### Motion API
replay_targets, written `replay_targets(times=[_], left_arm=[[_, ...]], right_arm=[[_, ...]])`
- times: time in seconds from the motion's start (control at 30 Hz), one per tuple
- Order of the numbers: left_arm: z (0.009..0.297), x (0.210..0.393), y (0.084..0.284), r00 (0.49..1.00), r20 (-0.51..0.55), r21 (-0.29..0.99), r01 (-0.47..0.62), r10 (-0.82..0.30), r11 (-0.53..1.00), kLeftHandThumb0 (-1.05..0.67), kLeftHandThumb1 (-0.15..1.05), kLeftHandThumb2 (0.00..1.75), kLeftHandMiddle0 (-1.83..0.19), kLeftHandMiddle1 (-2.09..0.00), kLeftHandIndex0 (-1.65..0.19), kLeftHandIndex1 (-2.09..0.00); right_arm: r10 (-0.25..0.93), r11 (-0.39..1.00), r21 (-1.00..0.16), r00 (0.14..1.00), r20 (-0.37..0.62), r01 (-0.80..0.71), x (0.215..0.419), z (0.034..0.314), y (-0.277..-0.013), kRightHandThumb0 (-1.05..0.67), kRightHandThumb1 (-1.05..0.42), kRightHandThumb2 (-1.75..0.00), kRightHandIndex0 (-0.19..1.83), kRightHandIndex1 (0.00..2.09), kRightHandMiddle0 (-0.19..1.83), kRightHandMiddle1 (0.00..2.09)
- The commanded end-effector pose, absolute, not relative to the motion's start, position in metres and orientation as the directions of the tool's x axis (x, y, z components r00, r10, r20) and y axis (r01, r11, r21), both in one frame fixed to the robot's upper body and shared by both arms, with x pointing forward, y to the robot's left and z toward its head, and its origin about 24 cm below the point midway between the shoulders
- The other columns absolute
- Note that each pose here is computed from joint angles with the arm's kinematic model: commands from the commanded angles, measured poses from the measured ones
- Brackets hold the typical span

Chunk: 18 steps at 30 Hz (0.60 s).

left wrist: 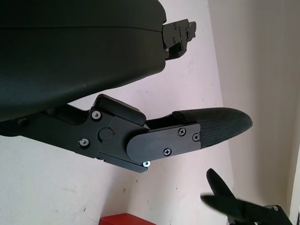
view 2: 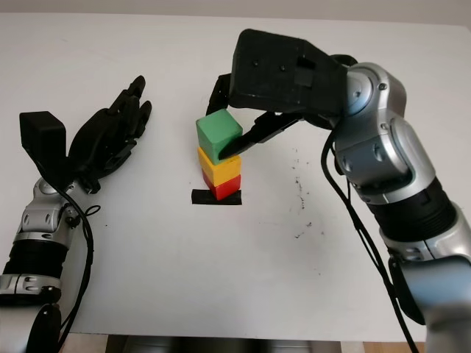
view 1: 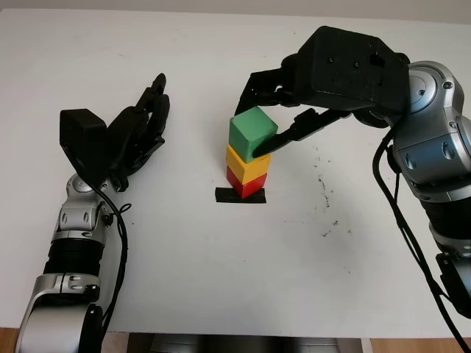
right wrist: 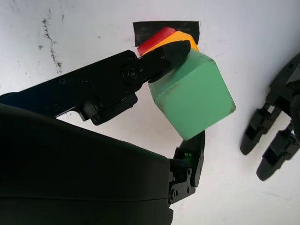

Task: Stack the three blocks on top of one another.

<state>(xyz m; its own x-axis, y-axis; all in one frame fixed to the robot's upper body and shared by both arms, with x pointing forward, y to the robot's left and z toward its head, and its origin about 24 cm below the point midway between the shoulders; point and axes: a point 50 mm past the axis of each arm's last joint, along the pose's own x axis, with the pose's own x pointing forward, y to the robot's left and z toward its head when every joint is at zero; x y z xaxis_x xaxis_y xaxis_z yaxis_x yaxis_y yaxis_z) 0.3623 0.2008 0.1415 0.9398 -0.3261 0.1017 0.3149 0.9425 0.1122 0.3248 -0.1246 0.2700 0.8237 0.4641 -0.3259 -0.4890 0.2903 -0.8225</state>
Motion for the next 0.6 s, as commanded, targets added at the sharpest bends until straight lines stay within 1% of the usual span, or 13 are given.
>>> replay_targets(times=[0.0, 0.13, 0.27, 0.47, 0.57], left_arm=[[0.139, 0.360, 0.205, 0.943, 0.101, 0.116, 0.305, -0.317, 0.945, -0.81, 1.05, 0.64, 0.19, 0.00, 0.19, 0.00], [0.139, 0.359, 0.204, 0.945, 0.097, 0.115, 0.300, -0.312, 0.947, -0.81, 1.05, 0.63, 0.19, 0.00, 0.19, 0.00], [0.138, 0.359, 0.205, 0.943, 0.098, 0.108, 0.308, -0.318, 0.945, -0.82, 1.05, 0.63, 0.19, 0.00, 0.19, 0.00], [0.138, 0.360, 0.204, 0.945, 0.097, 0.114, 0.301, -0.313, 0.947, -0.82, 1.05, 0.63, 0.19, 0.00, 0.19, 0.00], [0.137, 0.360, 0.205, 0.944, 0.097, 0.107, 0.306, -0.316, 0.946, -0.82, 1.05, 0.63, 0.19, 0.00, 0.19, 0.00]], right_arm=[[0.465, 0.270, -0.832, 0.822, -0.328, -0.484, 0.321, 0.274, -0.125, -0.66, -0.89, -0.06, -0.02, 0.00, -0.07, 0.46], [0.478, 0.254, -0.823, 0.805, -0.351, -0.509, 0.320, 0.275, -0.125, -0.72, -0.89, -0.05, -0.14, 0.01, -0.16, 0.24], [0.488, 0.262, -0.811, 0.797, -0.356, -0.523, 0.319, 0.276, -0.126, -0.77, -0.88, -0.05, -0.19, 0.00, -0.19, 0.04], [0.520, 0.250, -0.810, 0.780, -0.349, -0.530, 0.317, 0.280, -0.131, -0.88, -0.88, -0.06, -0.19, 0.00, -0.19, 0.00], [0.533, 0.251, -0.813, 0.777, -0.337, -0.525, 0.312, 0.289, -0.135, -0.90, -0.89, -0.06, -0.19, 0.00, -0.19, 0.00]])
